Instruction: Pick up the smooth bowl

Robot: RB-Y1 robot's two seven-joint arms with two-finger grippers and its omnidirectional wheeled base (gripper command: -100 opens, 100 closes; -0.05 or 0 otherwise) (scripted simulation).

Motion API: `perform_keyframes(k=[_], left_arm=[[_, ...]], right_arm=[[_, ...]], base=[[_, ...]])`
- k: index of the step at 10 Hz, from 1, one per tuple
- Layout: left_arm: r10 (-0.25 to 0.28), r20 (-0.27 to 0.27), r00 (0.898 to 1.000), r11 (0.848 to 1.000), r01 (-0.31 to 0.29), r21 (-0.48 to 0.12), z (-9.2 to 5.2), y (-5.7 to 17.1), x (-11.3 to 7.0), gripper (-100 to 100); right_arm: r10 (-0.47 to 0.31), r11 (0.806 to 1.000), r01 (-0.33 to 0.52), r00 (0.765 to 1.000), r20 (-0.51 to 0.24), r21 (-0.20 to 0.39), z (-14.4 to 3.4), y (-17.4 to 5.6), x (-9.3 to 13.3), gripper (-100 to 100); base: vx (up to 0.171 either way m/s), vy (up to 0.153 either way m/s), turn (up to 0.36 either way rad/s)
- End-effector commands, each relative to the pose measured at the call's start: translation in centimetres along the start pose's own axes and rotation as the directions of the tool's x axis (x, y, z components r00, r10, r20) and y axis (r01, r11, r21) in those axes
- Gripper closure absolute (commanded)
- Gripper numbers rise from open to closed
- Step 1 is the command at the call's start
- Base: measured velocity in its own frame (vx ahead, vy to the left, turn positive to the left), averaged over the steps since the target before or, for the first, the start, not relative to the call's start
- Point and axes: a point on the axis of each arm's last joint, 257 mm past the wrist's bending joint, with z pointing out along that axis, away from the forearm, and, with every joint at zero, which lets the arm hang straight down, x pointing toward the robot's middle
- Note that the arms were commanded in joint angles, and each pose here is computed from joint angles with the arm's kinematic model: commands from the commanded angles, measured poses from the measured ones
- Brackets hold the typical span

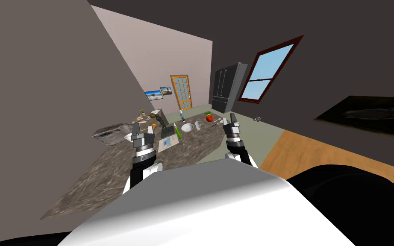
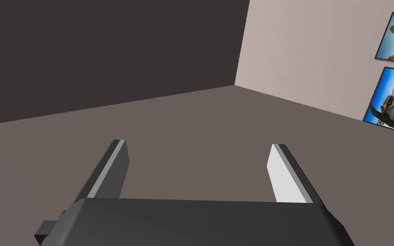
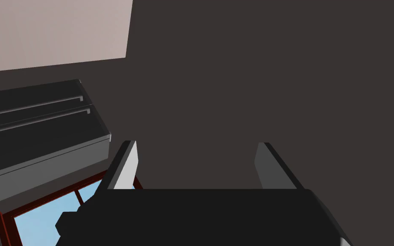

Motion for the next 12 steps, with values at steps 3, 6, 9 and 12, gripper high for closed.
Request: perform_keyframes(k=[3,6,9,12], left_arm=[[0.041,-0.046,0.998,0.997,-0.044,-0.061,0.6,1.6,-0.4,-100],[0.070,-0.042,0.997,0.989,-0.074,-0.124,1.2,3.2,-1.8,-100],[0.080,-0.036,0.996,0.983,-0.084,-0.164,1.4,4.1,-2.5,-100],[0.099,-0.020,0.995,0.969,-0.101,-0.224,1.7,5.5,-3.9,-100]], right_arm=[[0.000,1.000,0.000,1.000,0.000,0.000,0.0,0.0,0.0,0],[0.000,1.000,0.000,1.000,0.000,0.000,0.0,0.0,0.0,0],[0.000,1.000,0.000,1.000,0.000,0.000,0.0,0.0,0.0,0],[0.000,1.000,0.000,1.000,0.000,0.000,0.0,0.0,0.0,0]], base=[[-0.008,-0.044,-0.101],[-0.008,-0.071,-0.134],[-0.006,-0.054,-0.084],[-0.001,-0.049,-0.105]])
